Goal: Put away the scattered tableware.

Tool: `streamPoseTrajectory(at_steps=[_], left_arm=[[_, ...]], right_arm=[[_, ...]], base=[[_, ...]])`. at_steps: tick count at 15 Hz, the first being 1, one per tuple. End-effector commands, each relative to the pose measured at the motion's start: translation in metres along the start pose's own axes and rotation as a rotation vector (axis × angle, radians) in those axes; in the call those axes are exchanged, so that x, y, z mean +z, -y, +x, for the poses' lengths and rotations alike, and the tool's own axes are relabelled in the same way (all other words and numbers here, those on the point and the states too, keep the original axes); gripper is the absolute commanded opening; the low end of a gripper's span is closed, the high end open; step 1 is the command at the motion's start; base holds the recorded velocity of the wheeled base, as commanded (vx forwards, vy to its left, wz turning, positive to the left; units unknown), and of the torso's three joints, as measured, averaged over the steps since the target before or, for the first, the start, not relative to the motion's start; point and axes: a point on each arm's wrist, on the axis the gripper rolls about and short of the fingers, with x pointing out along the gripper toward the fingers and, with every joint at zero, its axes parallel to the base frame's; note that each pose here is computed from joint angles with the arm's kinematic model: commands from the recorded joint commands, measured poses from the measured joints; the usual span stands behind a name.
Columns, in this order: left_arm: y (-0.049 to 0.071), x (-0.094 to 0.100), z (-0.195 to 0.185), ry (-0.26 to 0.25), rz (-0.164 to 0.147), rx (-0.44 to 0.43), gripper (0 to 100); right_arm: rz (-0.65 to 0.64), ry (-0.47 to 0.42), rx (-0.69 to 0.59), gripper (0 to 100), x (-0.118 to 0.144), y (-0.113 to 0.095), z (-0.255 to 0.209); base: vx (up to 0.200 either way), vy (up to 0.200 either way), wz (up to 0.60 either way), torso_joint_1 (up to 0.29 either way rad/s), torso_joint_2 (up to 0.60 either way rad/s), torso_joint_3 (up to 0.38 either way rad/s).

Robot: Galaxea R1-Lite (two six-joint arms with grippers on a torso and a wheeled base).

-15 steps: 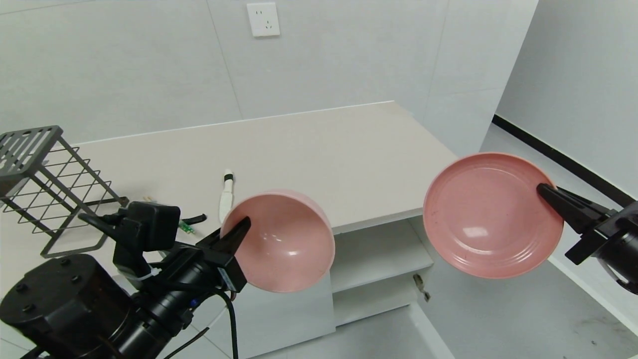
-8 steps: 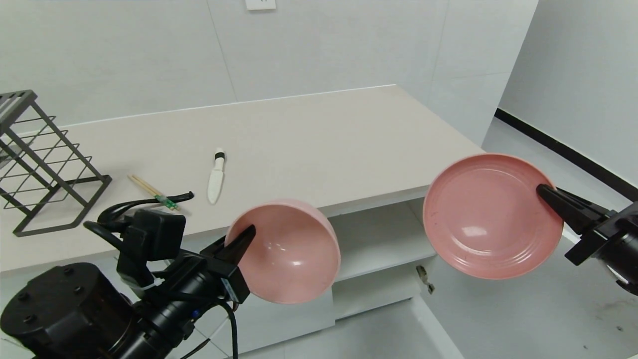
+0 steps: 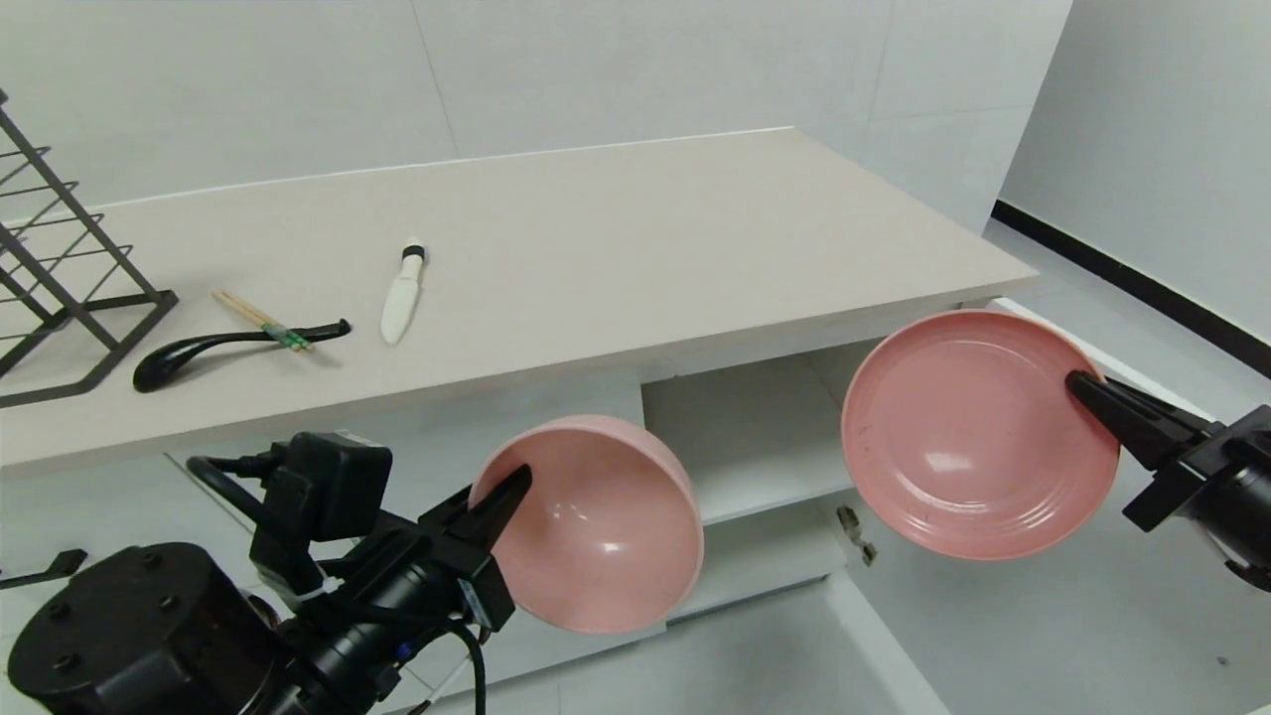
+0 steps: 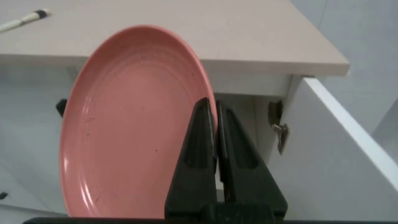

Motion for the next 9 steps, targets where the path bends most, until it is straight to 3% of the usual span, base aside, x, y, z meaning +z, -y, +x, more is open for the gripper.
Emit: streamPoseTrajectory(at_steps=[1, 7, 9], left_arm=[[0.006, -0.003, 0.000, -0.012, 0.001, -0.027, 0], [0.007, -0.011, 0.004, -0.045, 0.010, -0.028, 0], [0.013, -0.018, 0.006, -0.080, 0.018, -0.049, 0]], right_arm=[[0.001, -0.005, 0.001, 0, -0.001, 0.000, 0.000], [0.005, -0.021, 0.001, 0, -0.005, 0.000, 0.001], [0.008, -0.033, 0.001, 0, -0.007, 0.000, 0.001]], base=[[0.000, 0.000, 0.00, -0.242, 0.47, 0.222], [0.000, 0.000, 0.00, -0.253, 0.40, 0.163], [0.000, 0.000, 0.00, -0.259, 0.34, 0.119]])
